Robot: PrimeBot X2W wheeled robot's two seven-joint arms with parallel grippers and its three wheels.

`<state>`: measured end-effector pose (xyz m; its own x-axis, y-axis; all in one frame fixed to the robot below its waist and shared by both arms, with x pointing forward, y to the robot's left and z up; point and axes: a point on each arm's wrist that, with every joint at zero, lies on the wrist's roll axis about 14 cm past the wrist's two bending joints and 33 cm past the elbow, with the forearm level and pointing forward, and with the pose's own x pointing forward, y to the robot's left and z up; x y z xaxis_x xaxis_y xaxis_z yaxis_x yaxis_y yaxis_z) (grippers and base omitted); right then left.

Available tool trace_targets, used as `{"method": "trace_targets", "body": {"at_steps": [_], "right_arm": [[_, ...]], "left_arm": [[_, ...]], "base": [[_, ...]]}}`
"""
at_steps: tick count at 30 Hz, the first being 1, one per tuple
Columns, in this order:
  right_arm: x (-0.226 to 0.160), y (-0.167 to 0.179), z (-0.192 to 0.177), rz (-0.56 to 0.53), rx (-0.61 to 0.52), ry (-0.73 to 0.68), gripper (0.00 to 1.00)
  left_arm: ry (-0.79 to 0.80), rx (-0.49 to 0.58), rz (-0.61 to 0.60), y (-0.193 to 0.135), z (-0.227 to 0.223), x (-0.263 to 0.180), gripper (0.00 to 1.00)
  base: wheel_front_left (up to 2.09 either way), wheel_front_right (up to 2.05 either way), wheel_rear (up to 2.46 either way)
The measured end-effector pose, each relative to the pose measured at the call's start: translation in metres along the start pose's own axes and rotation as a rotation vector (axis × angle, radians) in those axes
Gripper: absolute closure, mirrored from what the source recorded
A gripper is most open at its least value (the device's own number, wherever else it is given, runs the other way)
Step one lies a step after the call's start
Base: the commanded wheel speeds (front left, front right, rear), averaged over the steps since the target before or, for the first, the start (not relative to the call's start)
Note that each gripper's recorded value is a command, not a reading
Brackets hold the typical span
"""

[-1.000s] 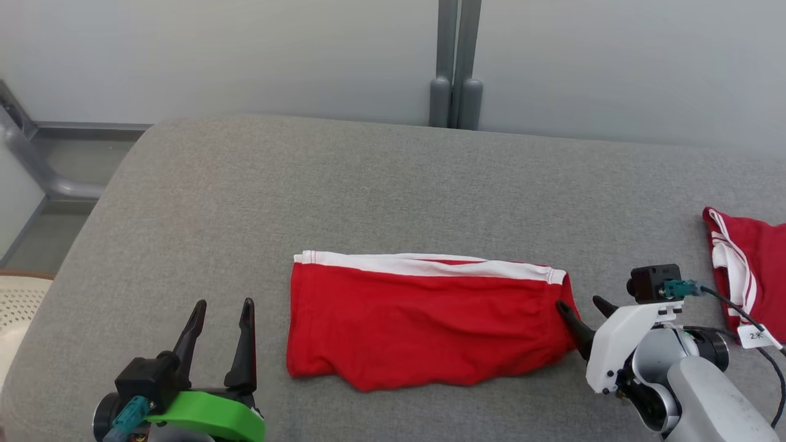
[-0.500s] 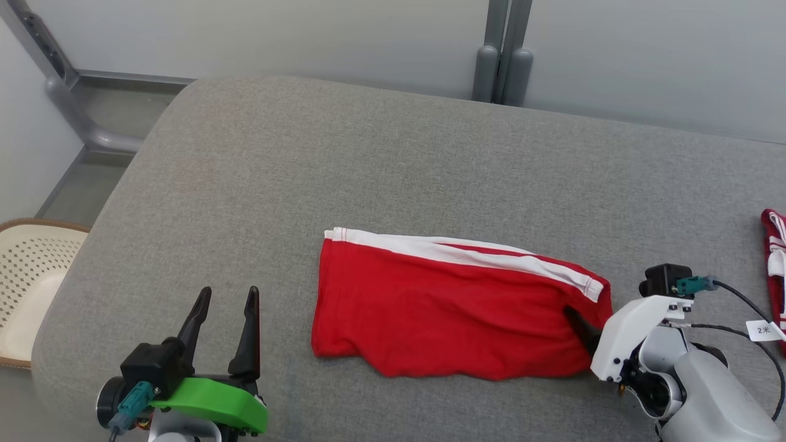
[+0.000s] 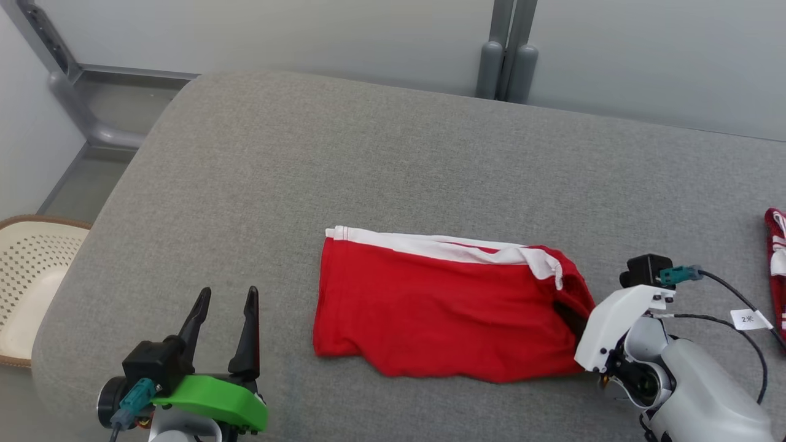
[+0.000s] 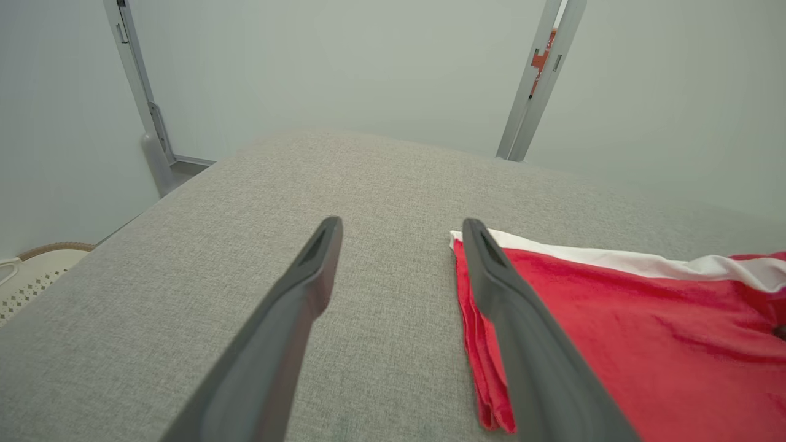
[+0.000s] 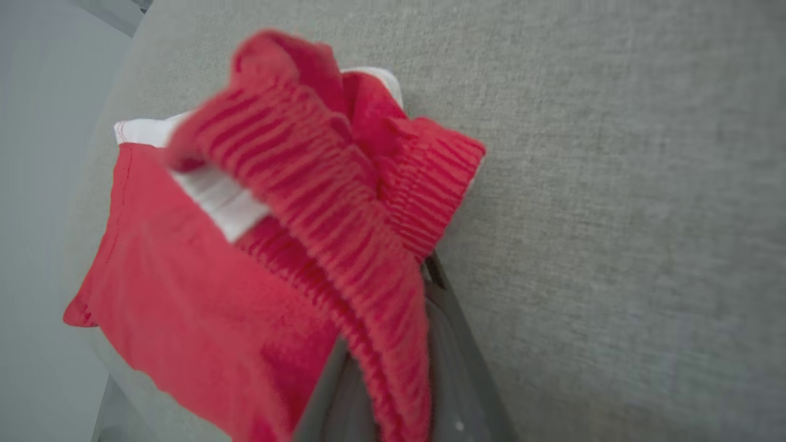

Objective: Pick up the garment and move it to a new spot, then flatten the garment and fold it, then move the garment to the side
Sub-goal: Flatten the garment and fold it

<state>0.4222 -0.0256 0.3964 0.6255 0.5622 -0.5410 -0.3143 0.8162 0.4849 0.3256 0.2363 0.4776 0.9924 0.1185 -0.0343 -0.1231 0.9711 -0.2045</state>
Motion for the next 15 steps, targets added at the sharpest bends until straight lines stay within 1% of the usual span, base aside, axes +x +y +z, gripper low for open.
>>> {"method": "trace_targets", "body": {"at_steps": [7,12,15], "right_arm": [[-0.032,-0.033,0.021,-0.05,0.022,-0.057,1.0],[-0.071,-0.068,0.025,-0.117,0.043,-0.053,1.0],[-0.089,-0.076,0.025,-0.12,0.106,-0.057,1.0]], "left_arm": [[0.005,-0.012,-0.045,-0.015,-0.003,0.005,0.0],[0.006,-0.016,-0.099,-0.032,-0.004,0.011,0.0],[0.008,-0.02,-0.13,-0.042,-0.005,0.014,0.0]], "base": [[0.0,0.0,0.0],[0.0,0.0,0.0],[0.0,0.0,0.0]]}}
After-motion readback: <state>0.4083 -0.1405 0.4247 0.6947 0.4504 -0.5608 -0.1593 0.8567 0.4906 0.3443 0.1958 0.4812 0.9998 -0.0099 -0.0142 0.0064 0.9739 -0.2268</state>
